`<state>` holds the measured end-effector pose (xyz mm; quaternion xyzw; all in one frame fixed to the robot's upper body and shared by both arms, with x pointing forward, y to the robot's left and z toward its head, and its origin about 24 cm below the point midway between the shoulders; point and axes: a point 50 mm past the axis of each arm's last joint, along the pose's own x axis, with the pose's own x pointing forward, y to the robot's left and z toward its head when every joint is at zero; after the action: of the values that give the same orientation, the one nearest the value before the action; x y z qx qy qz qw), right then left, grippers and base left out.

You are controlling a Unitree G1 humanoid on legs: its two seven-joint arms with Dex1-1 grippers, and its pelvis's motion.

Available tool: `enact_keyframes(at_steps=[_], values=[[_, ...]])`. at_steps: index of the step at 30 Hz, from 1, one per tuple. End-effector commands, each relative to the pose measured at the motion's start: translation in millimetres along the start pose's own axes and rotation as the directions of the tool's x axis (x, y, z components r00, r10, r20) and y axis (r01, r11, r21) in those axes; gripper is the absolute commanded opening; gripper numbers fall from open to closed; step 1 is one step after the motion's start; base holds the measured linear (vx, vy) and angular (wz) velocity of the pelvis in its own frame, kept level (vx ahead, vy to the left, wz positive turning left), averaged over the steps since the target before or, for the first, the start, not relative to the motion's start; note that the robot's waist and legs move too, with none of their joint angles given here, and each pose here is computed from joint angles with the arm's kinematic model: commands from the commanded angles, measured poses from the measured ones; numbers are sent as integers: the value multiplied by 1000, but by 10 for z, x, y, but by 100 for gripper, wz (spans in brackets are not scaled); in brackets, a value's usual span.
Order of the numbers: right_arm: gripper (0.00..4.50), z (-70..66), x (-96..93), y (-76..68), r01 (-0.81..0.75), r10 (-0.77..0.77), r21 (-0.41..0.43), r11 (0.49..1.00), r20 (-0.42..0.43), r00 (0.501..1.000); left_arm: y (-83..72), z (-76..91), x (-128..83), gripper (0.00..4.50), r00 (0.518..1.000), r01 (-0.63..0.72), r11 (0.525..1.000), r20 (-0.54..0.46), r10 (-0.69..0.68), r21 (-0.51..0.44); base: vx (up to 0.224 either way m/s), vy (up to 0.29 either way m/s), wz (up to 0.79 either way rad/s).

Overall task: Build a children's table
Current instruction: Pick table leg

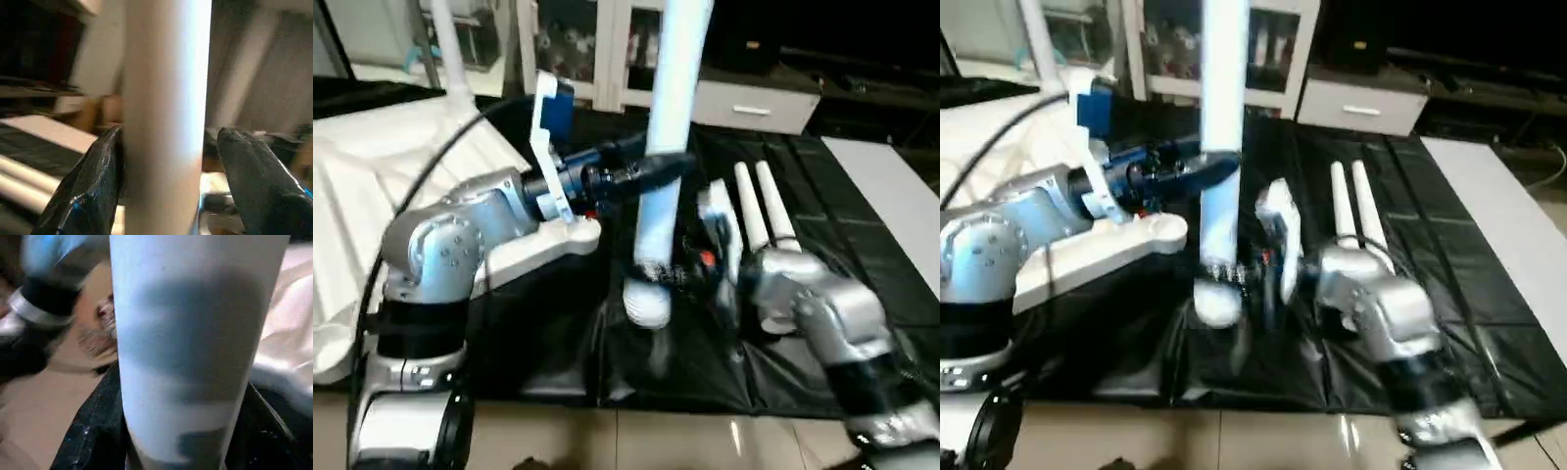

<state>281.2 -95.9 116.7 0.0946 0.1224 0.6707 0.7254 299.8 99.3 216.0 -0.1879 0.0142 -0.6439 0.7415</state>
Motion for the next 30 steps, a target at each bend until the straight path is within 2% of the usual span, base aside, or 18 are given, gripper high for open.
enact_keyframes(at_steps=[1,5,7,9,13,14,17,18,21,22,25,29,30], values=[[190,5,2,52,-39,38,-2,999,-27,999,-93,38,104,325,994,104,995,-24,-104,-10,0,0,0],[190,-23,4,63,-38,38,10,999,-70,997,-112,-65,168,325,985,132,991,-118,-128,30,0,0,0],[190,-23,4,65,-39,40,11,999,-72,997,-111,-69,169,325,985,132,991,-120,-128,29,0,0,0],[190,-31,2,82,-51,52,10,999,-96,994,-99,-77,171,298,984,128,991,-130,-124,23,0,0,0],[190,-54,6,93,-58,58,1,998,-124,991,-35,-97,168,278,986,82,997,-144,-79,13,0,0,0],[190,-60,6,93,-58,57,-3,998,-129,990,-17,-100,165,253,987,72,997,-145,-70,12,0,0,0],[190,-69,7,92,-54,53,-2,999,-132,990,34,-94,151,245,991,35,999,-133,-34,3,0,0,0],[190,-69,7,93,-53,53,-2,999,-133,990,38,-91,148,219,991,32,999,-131,-32,3,0,0,0],[190,-66,6,90,-52,52,-3,999,-134,990,65,-78,142,203,992,11,1000,-122,-11,-4,0,0,0],[190,-64,5,88,-51,50,-4,999,-134,990,76,-71,141,182,993,3,1000,-116,-4,-8,0,0,0],[190,-60,5,80,-47,45,-11,999,-133,990,96,-56,140,177,994,-11,1000,-106,9,-13,0,0,0],[189,-29,23,28,5,-13,-69,998,-113,993,126,-6,133,175,996,-43,999,-76,43,-5,0,0,0],[224,-18,31,11,22,-30,-78,997,-103,994,130,4,133,175,996,-52,999,-70,52,0,0,0,0]])
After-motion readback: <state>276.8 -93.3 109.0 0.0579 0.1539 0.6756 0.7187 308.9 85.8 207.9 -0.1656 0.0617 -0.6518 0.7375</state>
